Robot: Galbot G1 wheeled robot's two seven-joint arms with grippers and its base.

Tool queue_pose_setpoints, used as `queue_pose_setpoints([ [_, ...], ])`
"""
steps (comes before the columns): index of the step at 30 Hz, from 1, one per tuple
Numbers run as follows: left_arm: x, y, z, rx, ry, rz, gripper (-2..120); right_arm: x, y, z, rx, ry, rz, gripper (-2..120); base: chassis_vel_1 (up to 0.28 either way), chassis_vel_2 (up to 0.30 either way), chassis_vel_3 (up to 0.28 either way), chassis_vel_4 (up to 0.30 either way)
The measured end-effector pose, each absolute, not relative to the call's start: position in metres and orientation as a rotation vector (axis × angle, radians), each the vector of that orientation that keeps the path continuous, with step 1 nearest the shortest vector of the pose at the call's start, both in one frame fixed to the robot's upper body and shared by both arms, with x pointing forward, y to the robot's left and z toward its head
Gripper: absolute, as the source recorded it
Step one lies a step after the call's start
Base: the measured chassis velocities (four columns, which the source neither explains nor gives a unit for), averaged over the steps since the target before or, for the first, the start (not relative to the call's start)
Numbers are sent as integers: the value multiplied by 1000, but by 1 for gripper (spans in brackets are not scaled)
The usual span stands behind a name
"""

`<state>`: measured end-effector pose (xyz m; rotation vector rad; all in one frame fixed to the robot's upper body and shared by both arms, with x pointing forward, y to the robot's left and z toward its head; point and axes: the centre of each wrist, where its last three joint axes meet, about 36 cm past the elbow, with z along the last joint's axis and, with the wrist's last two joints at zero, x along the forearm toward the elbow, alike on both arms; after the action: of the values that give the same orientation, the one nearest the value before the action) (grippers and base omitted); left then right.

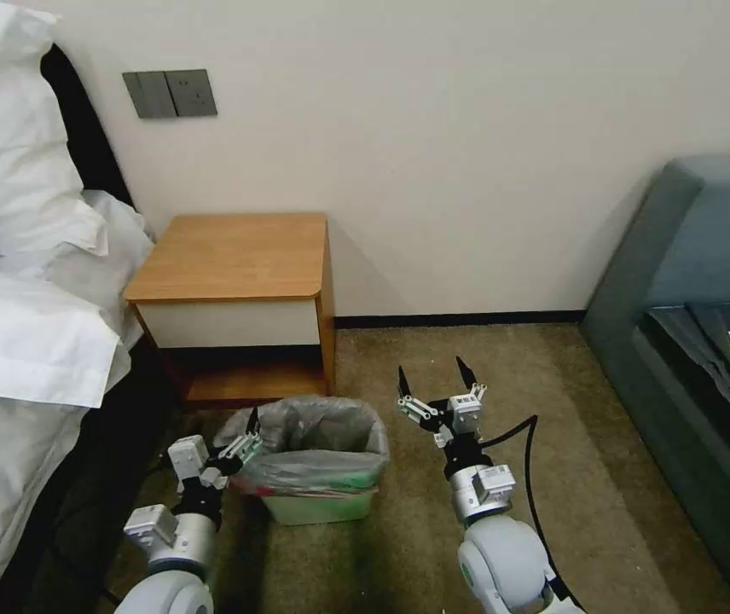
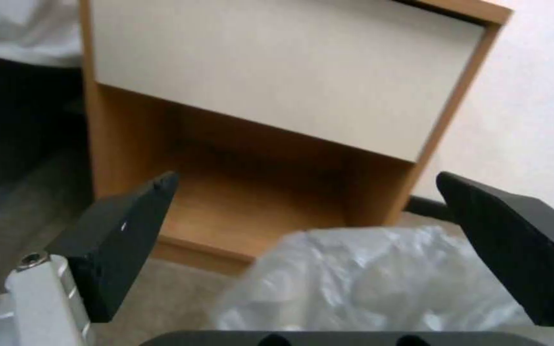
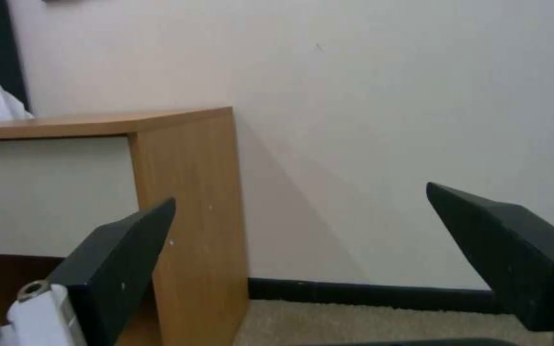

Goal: Pick up the garbage bag from the table and place it over the trash can.

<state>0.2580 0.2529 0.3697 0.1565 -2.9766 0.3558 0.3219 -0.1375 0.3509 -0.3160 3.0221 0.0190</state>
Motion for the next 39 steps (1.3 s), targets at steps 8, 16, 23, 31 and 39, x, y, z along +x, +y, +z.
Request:
queue_pose_setpoints([
  [8, 265, 256, 363, 80, -3066, 348, 100, 322, -132, 354, -321, 3010, 38, 100, 0, 0, 0, 0],
  [16, 273, 267, 350, -12, -3185, 252, 100, 319, -140, 347, -310, 2977, -46, 100, 0, 0, 0, 0],
  [23, 275, 271, 348, -32, -3220, 218, 100, 314, -146, 339, -265, 2978, -96, 100, 0, 0, 0, 0],
  [31, 276, 270, 348, -33, -3220, 218, 100, 312, -146, 337, -257, 2980, -102, 100, 0, 0, 0, 0],
  [39, 276, 270, 348, -32, -3218, 219, 100, 312, -146, 337, -256, 2980, -102, 100, 0, 0, 0, 0],
])
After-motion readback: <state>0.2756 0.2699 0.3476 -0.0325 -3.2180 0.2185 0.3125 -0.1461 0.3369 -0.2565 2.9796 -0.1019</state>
